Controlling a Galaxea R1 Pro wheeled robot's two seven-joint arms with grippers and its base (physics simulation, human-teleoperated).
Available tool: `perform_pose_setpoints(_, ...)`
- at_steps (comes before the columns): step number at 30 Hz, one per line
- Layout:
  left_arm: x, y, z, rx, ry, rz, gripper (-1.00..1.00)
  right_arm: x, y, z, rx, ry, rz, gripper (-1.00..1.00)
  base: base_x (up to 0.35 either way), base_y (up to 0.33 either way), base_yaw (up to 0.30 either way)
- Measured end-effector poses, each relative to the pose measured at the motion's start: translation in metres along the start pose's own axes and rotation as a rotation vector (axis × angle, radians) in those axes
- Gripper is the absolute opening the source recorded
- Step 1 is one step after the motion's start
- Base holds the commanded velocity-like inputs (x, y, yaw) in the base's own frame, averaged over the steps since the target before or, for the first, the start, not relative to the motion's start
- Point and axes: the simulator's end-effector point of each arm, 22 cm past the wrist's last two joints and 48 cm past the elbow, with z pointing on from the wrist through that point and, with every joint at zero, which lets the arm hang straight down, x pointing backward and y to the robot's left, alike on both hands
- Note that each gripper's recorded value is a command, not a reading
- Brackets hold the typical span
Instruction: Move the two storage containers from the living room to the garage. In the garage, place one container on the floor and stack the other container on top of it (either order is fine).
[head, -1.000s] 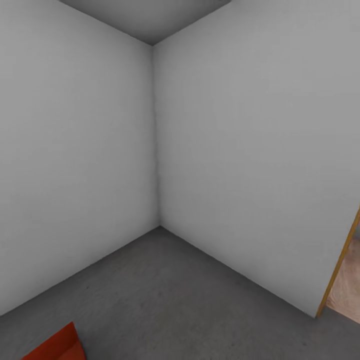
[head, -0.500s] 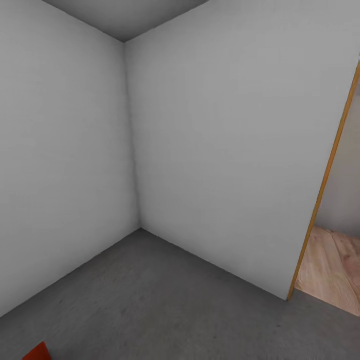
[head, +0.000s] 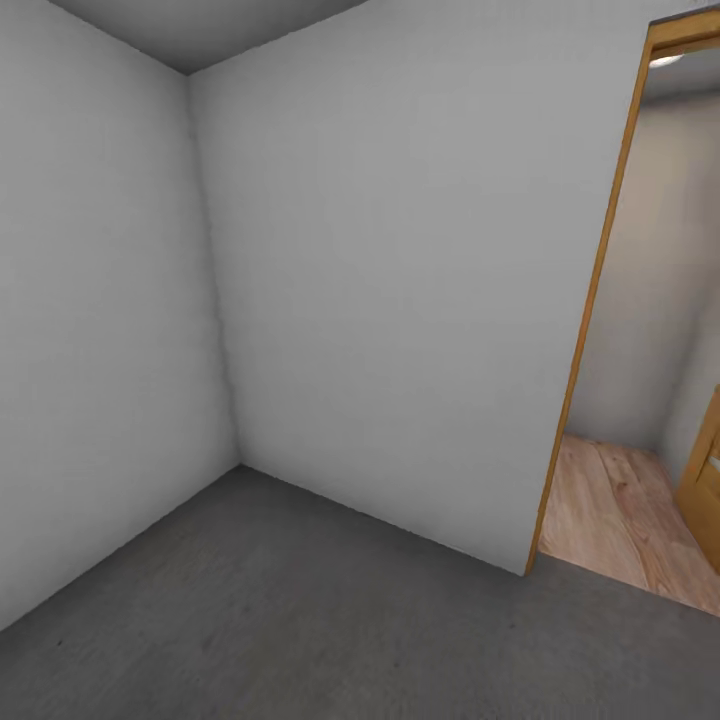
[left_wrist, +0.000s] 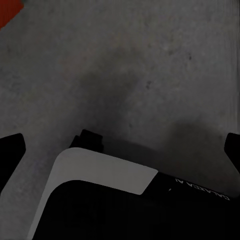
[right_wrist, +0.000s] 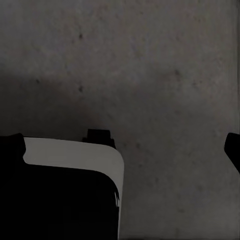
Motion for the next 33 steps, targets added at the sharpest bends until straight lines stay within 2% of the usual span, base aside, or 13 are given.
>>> perform_pose_setpoints(33,0.0003,-0.0011,0.0,0.001,0.0,0.0,1.0,0.0,0.0037,-0.0002,-0.005,0.001,0.0,1.0,0.0,0.0,-0.287)
